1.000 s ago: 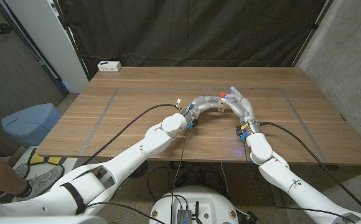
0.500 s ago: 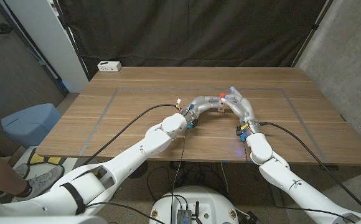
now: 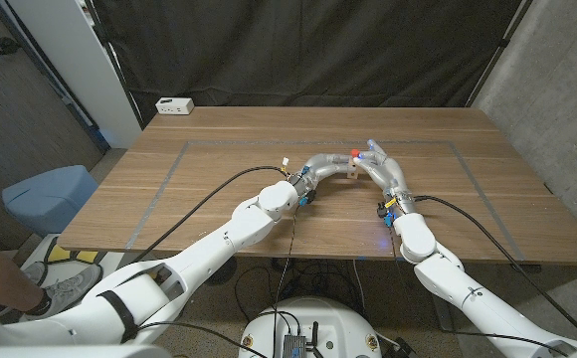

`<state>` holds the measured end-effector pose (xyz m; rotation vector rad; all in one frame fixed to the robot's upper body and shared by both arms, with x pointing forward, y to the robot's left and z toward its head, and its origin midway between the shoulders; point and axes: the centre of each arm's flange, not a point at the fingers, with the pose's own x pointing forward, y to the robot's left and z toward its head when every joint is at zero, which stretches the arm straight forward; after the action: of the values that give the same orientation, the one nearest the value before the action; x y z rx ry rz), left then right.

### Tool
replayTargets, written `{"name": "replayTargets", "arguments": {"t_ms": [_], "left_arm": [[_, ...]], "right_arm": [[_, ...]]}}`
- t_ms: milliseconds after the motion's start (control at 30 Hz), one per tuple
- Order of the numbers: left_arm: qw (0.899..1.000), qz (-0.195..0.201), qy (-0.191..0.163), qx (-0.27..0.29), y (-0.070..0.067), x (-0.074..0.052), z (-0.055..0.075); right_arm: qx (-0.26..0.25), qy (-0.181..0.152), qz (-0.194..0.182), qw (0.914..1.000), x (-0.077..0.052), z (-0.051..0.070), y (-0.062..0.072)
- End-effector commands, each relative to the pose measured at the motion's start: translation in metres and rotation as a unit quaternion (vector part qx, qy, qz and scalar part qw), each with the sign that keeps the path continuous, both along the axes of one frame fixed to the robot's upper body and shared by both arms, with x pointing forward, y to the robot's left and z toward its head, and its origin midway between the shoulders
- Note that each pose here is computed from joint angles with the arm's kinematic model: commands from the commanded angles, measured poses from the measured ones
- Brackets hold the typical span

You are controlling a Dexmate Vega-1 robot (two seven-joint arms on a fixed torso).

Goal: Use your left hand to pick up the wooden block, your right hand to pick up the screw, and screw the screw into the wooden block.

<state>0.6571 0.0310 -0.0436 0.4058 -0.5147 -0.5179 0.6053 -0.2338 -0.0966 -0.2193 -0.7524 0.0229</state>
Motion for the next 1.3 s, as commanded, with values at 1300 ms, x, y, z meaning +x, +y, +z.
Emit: {"name": "replayTargets", "arguments": {"t_ms": [1300], "left_arm": [[1.0, -0.003, 0.001, 0.004, -0.0035, 0.0037, 0.0034]], "right_arm": [[-0.015, 0.019, 0.029, 0.9993, 0.0056, -0.0005, -0.0032]]}}
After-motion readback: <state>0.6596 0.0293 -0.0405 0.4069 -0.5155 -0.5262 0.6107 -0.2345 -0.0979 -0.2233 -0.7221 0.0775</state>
